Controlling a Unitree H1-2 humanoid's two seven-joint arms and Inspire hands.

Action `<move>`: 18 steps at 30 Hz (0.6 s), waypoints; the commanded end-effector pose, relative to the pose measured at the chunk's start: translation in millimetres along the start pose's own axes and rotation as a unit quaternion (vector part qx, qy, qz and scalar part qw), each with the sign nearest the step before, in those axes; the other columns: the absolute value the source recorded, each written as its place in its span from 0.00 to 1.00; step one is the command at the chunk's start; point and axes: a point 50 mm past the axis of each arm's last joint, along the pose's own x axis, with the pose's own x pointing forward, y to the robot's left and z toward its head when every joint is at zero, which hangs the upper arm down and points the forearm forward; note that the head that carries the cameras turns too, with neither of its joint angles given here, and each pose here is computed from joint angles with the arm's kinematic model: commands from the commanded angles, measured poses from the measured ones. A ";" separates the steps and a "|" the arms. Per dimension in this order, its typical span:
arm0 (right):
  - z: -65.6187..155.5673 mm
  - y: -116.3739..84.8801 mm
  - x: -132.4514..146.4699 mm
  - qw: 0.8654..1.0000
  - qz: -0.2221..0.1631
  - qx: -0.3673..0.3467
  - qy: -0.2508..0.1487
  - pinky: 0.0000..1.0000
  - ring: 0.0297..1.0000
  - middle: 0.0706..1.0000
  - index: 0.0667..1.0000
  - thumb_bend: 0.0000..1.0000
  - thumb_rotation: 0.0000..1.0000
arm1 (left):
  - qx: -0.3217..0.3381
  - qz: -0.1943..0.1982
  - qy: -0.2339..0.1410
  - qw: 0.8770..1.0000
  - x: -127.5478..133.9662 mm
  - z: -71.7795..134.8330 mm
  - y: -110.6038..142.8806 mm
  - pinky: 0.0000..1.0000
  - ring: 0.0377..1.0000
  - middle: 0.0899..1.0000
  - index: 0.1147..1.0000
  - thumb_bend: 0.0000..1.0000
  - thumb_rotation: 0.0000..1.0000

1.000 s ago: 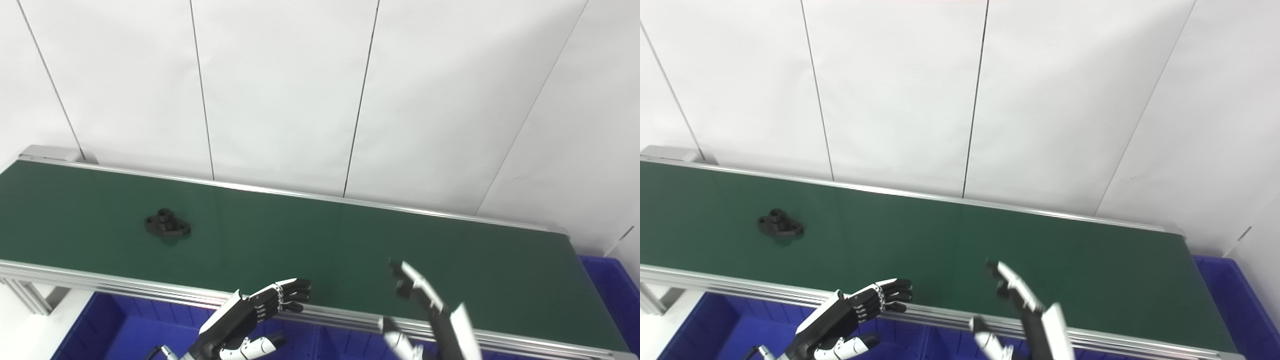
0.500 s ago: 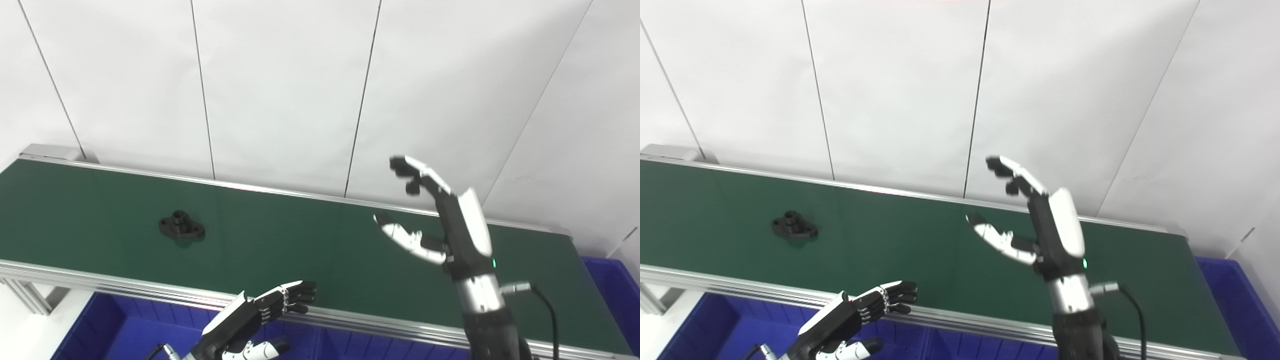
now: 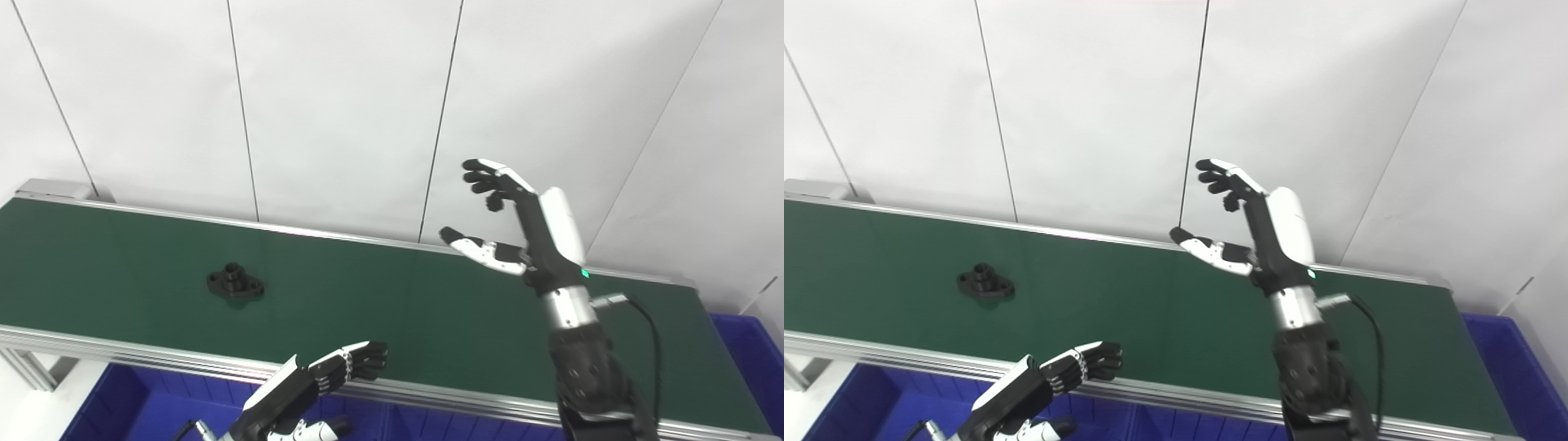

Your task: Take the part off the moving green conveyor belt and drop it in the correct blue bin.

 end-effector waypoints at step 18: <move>14.4 43.5 127.5 0.997 0.076 -0.026 0.015 0.69 0.75 0.77 0.82 0.91 0.38 | 0.016 0.003 -0.026 1.000 -13.9 14.8 -2.5 0.83 0.87 0.90 0.87 0.45 0.63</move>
